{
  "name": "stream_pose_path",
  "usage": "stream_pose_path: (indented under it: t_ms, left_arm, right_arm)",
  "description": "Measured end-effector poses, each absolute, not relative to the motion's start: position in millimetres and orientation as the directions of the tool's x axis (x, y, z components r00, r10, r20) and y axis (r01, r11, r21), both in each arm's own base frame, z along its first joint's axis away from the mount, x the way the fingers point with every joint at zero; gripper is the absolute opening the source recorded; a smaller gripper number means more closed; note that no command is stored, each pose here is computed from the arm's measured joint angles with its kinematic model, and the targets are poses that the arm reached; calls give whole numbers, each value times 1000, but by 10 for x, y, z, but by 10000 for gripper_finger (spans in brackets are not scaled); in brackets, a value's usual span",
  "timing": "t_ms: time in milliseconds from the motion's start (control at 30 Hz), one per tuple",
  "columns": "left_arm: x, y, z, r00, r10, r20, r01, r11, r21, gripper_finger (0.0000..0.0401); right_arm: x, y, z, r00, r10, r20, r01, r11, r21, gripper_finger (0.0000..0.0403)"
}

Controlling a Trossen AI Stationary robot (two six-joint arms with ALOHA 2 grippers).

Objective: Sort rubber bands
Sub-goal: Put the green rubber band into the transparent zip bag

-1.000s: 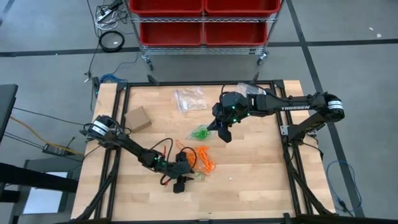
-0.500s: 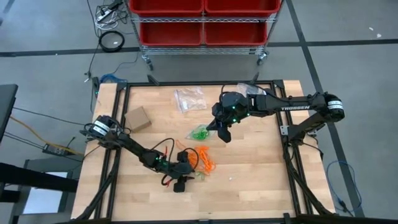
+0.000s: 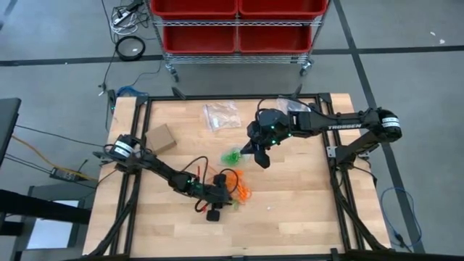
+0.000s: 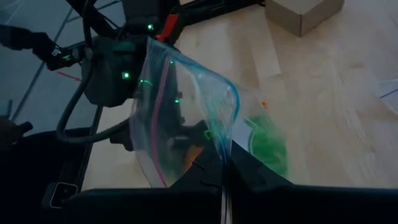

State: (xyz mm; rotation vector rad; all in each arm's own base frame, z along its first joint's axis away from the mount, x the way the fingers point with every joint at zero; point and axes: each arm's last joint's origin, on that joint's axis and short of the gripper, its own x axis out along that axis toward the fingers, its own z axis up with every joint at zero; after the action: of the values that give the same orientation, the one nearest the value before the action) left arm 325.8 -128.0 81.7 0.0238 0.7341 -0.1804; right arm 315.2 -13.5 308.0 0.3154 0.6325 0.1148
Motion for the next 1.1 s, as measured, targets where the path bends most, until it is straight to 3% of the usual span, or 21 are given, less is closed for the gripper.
stream_pose_path:
  t_ms: [200, 567, 700, 867, 1100]
  left_arm:
    - [3275, -1290, 823, 717, -199, -669, 222, 974, -52, 10]
    - [3263, -1208, 1015, 722, -216, -658, 323, 945, 44, 2]
    - [3204, -1098, 1205, 722, -124, -681, 292, 947, 137, 1]
    - [3120, -969, 1482, 734, -14, -679, 228, 947, 227, 1]
    - [3091, -962, 2223, 855, 37, -516, 160, 929, 333, 0]
  right_arm:
    - [3151, -135, 3080, 802, 202, -563, -15, 948, 318, 0]
    - [3151, -135, 3079, 801, 202, -564, -20, 950, 312, 0]
    - [3151, -157, 3080, 803, 197, -562, -22, 953, 301, 0]
    - [3149, -184, 3080, 805, 189, -563, -16, 955, 297, 0]
    - [3148, -187, 3079, 804, 188, -564, -20, 956, 291, 0]
